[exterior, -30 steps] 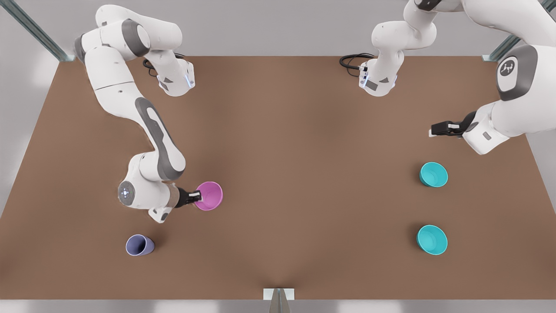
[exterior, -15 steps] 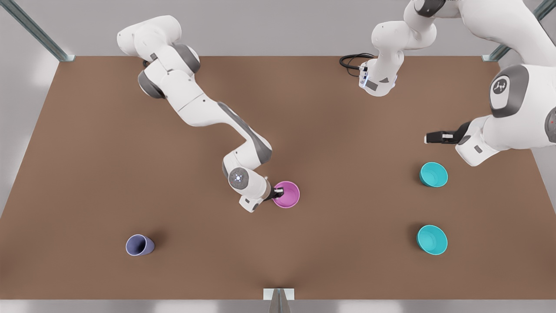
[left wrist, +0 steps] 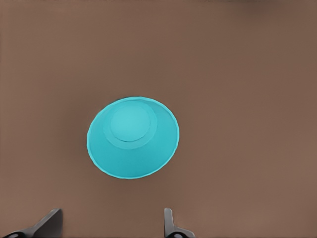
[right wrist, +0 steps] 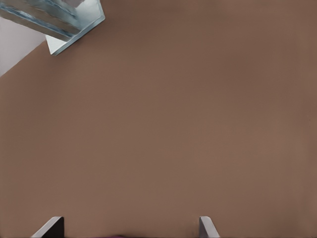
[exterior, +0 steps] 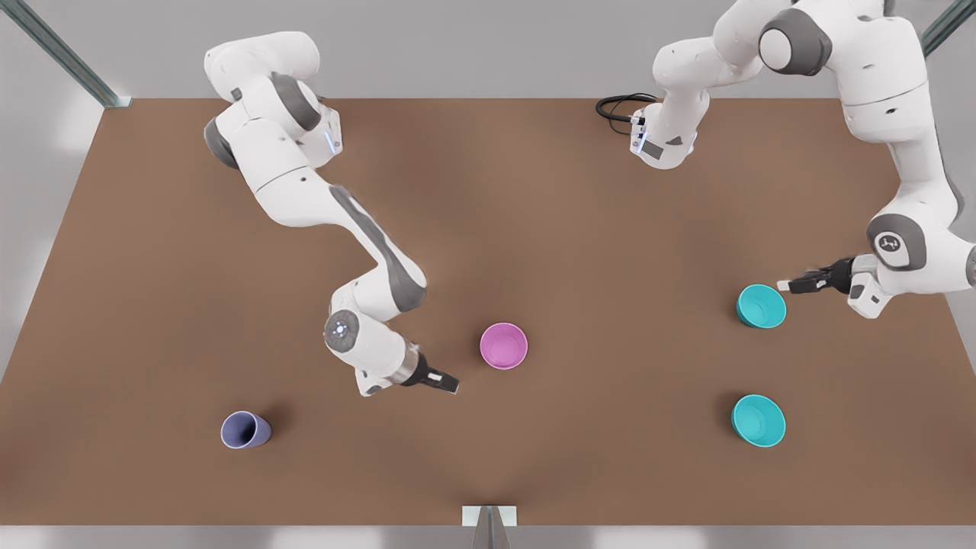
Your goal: Stack the blue bowl on the pink bowl
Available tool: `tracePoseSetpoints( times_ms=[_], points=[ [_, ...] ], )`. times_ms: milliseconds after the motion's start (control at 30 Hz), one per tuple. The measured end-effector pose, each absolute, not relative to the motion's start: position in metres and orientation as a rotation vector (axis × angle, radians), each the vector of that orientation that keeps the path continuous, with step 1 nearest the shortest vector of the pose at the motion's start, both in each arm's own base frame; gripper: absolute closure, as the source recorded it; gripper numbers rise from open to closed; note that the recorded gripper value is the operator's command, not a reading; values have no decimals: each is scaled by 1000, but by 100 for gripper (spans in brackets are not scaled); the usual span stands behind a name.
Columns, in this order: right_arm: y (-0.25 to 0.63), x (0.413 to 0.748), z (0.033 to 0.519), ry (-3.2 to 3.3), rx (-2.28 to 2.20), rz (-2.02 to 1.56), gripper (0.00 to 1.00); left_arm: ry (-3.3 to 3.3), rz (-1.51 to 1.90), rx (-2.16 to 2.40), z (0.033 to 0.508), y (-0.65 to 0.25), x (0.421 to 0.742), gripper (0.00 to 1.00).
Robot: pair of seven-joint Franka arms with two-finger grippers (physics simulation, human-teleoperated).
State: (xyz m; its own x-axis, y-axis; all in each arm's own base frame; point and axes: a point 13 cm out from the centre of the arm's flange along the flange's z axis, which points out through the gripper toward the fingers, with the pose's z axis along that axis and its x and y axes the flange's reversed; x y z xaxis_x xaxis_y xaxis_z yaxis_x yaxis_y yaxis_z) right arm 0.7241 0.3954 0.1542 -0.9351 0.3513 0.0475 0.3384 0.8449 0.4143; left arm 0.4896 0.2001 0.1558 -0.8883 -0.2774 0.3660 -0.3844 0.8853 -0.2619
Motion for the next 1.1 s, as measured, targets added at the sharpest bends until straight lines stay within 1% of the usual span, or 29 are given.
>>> tracePoseSetpoints(
  times_ms=[67,133,167,267,333,367,400,433,467,500,533,600,633,667,733,800,867,900,967,1067,1100],
  points=[
    [318,739,150,3056,617,596,0,-2785,491,455,134,209,497,0],
    [202,753,166,3111,595,424,0,-2824,490,394,116,213,501,0],
    [151,753,179,3132,561,325,0,-2838,490,361,108,213,501,0],
    [77,737,287,3133,380,92,0,-2864,489,272,89,214,497,0],
    [51,707,384,3109,292,-14,0,-2881,482,205,80,214,498,0],
    [46,683,421,3112,253,-63,0,-2887,478,175,75,214,499,14],
    [43,660,444,3130,221,-99,0,-2893,475,147,72,215,499,21],
    [37,633,453,3166,204,-128,0,-2895,473,122,67,216,498,24],
    [30,611,454,3205,193,-146,0,-2898,474,100,64,216,498,47],
    [23,598,454,3231,187,-153,0,-2903,475,78,62,216,498,68],
    [17,590,453,3250,178,-154,0,-2909,476,56,61,216,499,79],
    [12,560,447,3291,144,-179,0,-2920,478,15,61,217,500,79],
    [14,551,445,3301,118,-181,0,-2926,477,-8,62,216,502,79],
    [17,548,444,3305,91,-176,0,-2934,474,-33,65,214,506,79],
    [19,547,443,3305,48,-160,0,-2965,462,-118,86,193,525,79],
    [17,548,443,3303,24,-145,0,-2999,436,-263,130,149,552,79],
    [13,548,443,3303,4,-135,0,-3001,406,-504,183,51,579,79],
    [12,549,442,3304,-8,-132,0,-2966,392,-637,194,-19,582,79],
    [13,550,441,3305,-35,-126,0,-2917,365,-808,204,-138,594,79],
    [16,550,441,3304,-79,-121,0,-2932,328,-883,225,-275,634,79],
    [17,550,440,3304,-92,-119,0,-2935,315,-877,226,-316,636,79]
  ],
)
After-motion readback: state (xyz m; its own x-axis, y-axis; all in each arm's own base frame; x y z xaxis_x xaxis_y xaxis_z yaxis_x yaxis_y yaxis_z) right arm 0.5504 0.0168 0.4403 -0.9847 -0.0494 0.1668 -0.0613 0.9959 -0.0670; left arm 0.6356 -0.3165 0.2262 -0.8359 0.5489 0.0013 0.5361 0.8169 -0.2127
